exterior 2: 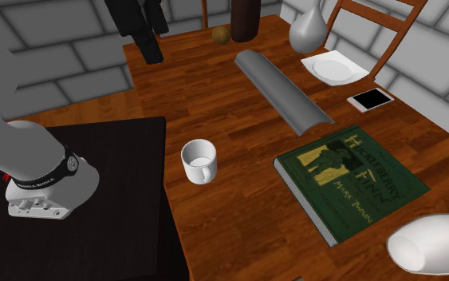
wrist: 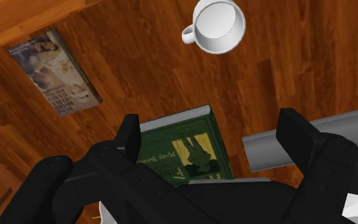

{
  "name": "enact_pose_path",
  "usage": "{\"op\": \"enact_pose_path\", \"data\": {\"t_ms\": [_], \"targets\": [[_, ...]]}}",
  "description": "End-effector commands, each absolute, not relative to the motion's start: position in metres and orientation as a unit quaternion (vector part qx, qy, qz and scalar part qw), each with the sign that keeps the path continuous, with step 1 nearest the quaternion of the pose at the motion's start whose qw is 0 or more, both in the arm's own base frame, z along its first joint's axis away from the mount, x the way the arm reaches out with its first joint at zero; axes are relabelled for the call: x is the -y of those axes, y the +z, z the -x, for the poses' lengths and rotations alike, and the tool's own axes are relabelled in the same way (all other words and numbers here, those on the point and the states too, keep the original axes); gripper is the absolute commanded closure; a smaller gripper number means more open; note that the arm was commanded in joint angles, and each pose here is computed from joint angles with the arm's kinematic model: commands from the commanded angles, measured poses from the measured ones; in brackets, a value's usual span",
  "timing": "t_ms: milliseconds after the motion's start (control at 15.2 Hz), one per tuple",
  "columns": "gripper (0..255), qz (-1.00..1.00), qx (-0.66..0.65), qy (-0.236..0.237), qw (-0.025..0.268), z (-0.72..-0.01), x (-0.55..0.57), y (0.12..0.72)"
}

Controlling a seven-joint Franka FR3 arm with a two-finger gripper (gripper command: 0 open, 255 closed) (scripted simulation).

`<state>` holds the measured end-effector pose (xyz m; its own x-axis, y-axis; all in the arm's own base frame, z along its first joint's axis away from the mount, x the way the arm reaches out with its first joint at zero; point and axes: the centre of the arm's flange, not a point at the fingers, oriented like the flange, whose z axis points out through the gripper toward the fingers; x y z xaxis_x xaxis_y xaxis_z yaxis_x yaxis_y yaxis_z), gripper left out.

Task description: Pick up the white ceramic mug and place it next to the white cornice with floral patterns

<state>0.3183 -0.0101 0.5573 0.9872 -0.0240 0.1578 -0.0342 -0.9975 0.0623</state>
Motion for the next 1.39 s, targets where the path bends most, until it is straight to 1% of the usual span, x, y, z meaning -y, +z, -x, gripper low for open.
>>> {"op": "enact_pose_path", "data": {"t_ms": [0, 1320], "targets": [[0, -0.996, 0.01, 0.078, 0.03, -0.322, 0.006, 0.532], [0, -0.997, -0.041, 0.06, 0.01, -0.344, -0.054, 0.278]]}}
